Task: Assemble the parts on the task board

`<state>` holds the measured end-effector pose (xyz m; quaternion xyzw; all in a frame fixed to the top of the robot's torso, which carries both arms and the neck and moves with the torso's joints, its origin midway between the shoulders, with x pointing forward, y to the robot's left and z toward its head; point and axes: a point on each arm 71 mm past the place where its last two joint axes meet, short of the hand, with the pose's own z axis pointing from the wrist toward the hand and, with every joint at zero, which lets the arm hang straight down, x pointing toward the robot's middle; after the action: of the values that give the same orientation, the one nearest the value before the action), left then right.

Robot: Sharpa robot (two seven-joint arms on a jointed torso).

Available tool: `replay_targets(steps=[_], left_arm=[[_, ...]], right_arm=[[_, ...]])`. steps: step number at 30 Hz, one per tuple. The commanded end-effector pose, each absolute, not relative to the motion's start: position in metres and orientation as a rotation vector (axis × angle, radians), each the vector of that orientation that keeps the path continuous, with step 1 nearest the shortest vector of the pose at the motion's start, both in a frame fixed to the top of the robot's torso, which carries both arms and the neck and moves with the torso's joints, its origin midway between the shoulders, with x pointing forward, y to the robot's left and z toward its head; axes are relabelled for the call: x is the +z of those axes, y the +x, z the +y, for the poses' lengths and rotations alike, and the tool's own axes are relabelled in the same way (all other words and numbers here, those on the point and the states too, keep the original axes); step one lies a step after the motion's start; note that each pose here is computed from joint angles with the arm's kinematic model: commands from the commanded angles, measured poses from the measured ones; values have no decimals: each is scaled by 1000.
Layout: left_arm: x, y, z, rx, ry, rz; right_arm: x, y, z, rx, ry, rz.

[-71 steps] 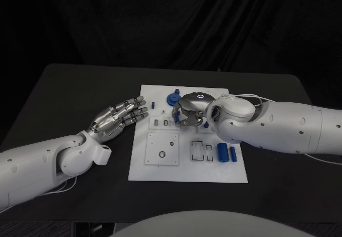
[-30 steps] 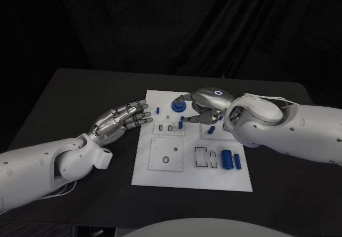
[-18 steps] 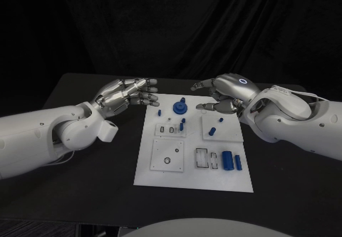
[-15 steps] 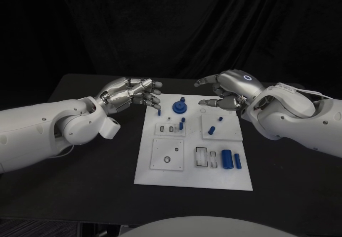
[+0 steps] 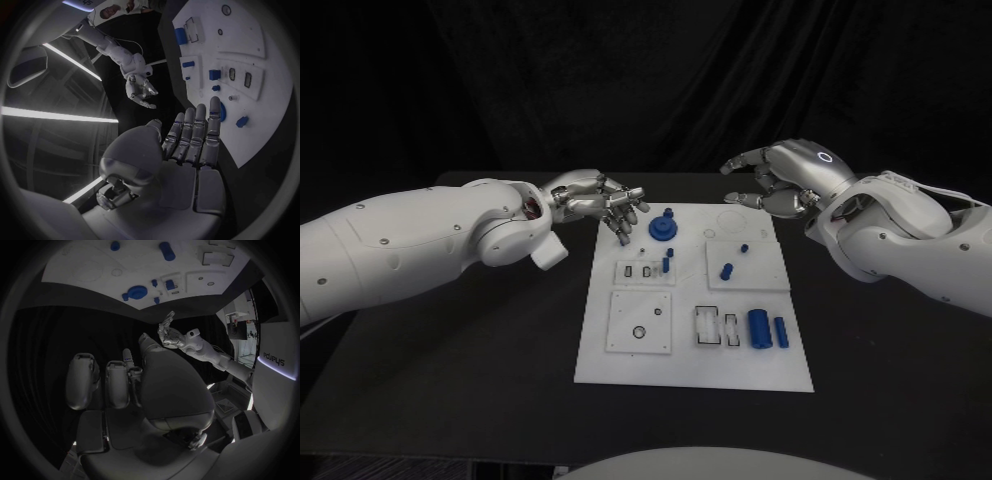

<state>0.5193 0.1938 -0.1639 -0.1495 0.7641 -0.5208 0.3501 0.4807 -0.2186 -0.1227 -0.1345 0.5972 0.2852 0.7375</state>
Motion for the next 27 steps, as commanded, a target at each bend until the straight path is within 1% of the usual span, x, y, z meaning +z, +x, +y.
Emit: replay_targets(steps=[1,5,7,10,14,20,27], left_arm=[[-165,523,192,-1250,-292,2008],[-166,523,181,-1142,-135,2002],[-168,521,173,-1051,-18,2013],[-172,517,164,-919,86,2037],[-175,515,159,-764,95,2070],[-178,514,153,-637,72,2088],[-178,511,144,-464,190,2061]], right_arm=[[-123,483,-221,629,-277,1301],[-125,486,-223,618,-269,1315],[-126,487,-224,612,-268,1326],[-127,489,-225,608,-272,1339],[-130,491,-226,603,-274,1349],[-134,493,-229,592,-270,1358],[-135,494,-231,591,-268,1349]])
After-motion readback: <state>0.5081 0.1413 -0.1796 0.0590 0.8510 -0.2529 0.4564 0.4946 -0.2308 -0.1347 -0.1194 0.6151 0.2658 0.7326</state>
